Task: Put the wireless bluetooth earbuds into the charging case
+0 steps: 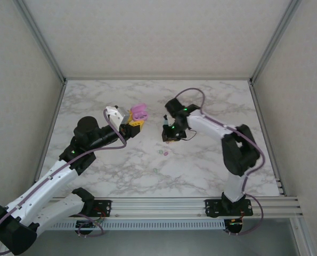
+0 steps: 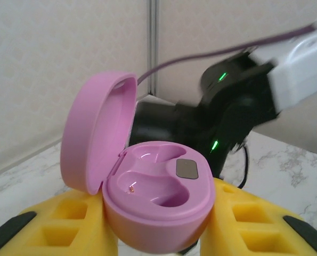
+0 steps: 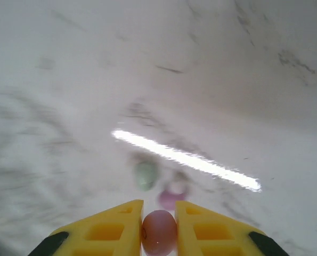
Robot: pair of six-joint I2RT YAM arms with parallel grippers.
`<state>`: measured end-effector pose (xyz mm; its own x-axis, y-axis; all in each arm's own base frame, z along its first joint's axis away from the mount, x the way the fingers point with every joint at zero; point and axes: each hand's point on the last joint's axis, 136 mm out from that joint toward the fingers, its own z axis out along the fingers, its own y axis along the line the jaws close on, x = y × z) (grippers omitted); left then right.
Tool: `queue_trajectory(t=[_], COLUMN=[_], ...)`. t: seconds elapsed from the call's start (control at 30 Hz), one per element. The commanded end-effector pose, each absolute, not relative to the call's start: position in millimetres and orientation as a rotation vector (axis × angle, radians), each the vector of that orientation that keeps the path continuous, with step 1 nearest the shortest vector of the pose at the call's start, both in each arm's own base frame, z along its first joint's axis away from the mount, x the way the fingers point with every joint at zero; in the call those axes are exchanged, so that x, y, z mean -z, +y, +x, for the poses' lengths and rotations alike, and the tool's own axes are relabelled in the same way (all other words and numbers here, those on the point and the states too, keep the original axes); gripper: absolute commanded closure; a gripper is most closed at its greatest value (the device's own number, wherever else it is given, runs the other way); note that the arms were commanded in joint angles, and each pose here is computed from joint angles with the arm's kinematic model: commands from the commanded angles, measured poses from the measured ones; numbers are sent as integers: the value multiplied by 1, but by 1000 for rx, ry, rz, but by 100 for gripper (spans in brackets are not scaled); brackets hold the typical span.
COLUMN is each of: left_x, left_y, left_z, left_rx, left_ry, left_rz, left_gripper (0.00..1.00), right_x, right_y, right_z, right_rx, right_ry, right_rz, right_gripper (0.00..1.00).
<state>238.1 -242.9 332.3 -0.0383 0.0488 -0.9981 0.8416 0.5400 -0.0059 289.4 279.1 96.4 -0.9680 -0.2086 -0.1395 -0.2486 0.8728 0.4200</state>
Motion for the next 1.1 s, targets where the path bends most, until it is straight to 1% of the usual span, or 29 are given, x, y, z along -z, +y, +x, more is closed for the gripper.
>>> queue_trajectory(t=[0.0, 0.07, 0.2, 0.3, 0.47, 0.63, 0.8, 0.9, 1.07], left_x=[-334, -334, -334, -335, -334, -331, -324, -322, -324], left_y=[-238, -237, -234, -231, -223, -219, -224, -226, -229], left_z=[235, 236, 240, 242, 248, 251, 249, 248, 246], left_rx=[718, 706, 697, 697, 696, 711, 738, 742, 750], left_ry=[1467, 1464, 1460, 1458, 1461, 1465, 1475, 1466, 1424], left_rz=[816, 814, 806, 799, 779, 777, 809, 825, 841], left_gripper=[76, 76, 77, 77, 78, 78, 79, 80, 80], right_x=[-162, -190, -238, -265, -292, -309, -322, -335, -352], right_y=[305, 308, 314, 318, 320, 322, 320, 318, 318], right_z=[291, 287, 276, 269, 266, 268, 270, 268, 262], right_rx=[-1284, -1492, -1814, -1962, -2078, -2125, -2096, -2031, -1903], right_ry=[2753, 2669, 2501, 2427, 2372, 2348, 2322, 2255, 2154], right_rz=[-253, -255, -316, -357, -342, -307, -282, -330, -429], right_gripper=[79, 79, 79, 79, 79, 79, 80, 80, 79])
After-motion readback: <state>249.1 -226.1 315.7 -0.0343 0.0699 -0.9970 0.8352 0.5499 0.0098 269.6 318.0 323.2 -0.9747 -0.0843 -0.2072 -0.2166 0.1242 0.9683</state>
